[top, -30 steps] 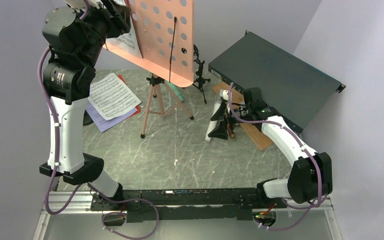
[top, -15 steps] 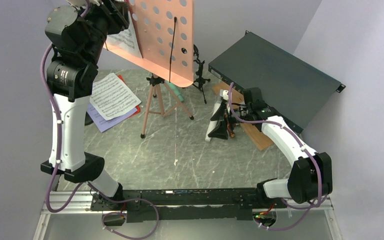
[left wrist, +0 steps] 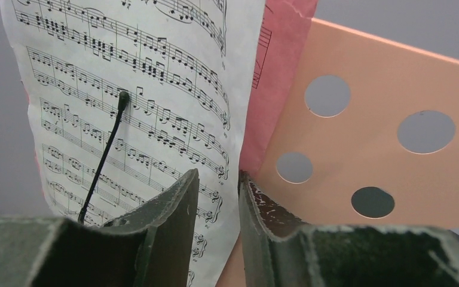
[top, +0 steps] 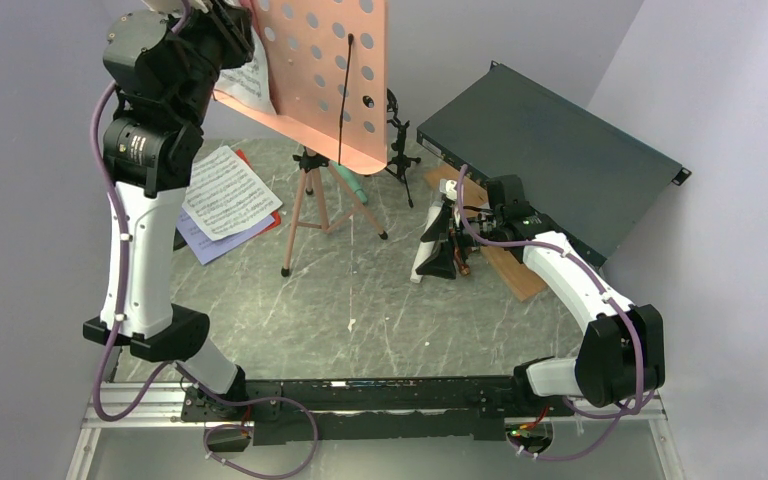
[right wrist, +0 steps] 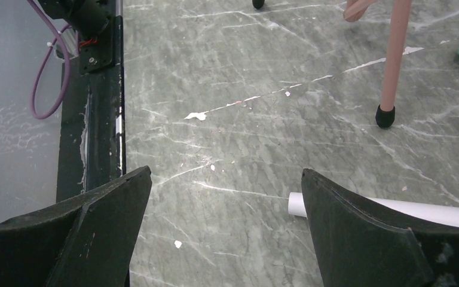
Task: Pack up the instrument practice props
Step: Pick up the sheet music from the music stand.
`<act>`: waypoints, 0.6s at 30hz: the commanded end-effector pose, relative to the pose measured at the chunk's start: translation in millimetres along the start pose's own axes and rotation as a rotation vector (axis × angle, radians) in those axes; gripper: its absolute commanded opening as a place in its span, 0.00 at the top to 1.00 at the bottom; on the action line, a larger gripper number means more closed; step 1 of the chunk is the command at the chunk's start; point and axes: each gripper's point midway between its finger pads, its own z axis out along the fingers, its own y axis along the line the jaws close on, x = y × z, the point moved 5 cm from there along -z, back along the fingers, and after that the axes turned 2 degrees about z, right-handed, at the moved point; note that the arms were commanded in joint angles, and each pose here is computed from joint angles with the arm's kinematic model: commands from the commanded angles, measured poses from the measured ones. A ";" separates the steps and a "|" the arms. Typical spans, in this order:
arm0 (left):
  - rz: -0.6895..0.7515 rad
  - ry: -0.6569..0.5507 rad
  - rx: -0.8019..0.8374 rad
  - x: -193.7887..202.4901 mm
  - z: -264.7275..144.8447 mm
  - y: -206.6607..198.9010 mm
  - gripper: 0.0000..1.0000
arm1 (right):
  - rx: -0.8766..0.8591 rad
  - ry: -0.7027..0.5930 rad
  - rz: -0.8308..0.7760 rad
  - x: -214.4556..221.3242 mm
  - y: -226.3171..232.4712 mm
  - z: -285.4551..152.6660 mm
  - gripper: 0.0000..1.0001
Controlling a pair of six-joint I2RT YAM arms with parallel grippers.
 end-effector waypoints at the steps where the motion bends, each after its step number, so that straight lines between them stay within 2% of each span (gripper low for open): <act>1: 0.005 -0.060 -0.010 -15.9 -6.8 1.1 0.67 | -0.019 -0.016 -0.024 -7.9 -1.8 -0.7 0.01; 4: 0.012 -0.062 -0.013 -16.7 -9.2 2.2 0.71 | -0.020 -0.017 -0.022 -7.9 -1.5 -0.9 0.01; 9: 0.014 -0.078 -0.022 -19.9 -12.3 3.9 0.66 | -0.022 -0.017 -0.022 -7.7 -1.3 -0.3 0.01; 12: 0.019 -0.086 -0.032 -21.4 -14.1 5.7 0.67 | -0.022 -0.017 -0.022 -7.9 -1.0 -0.3 0.01; 15: 0.027 -0.089 -0.036 -21.7 -15.7 6.9 0.76 | -0.022 -0.017 -0.022 -7.7 -1.2 -0.2 0.01; 18: 0.033 -0.088 -0.026 -22.0 -17.4 6.1 0.92 | -0.022 -0.017 -0.022 -7.9 -1.0 -0.3 0.01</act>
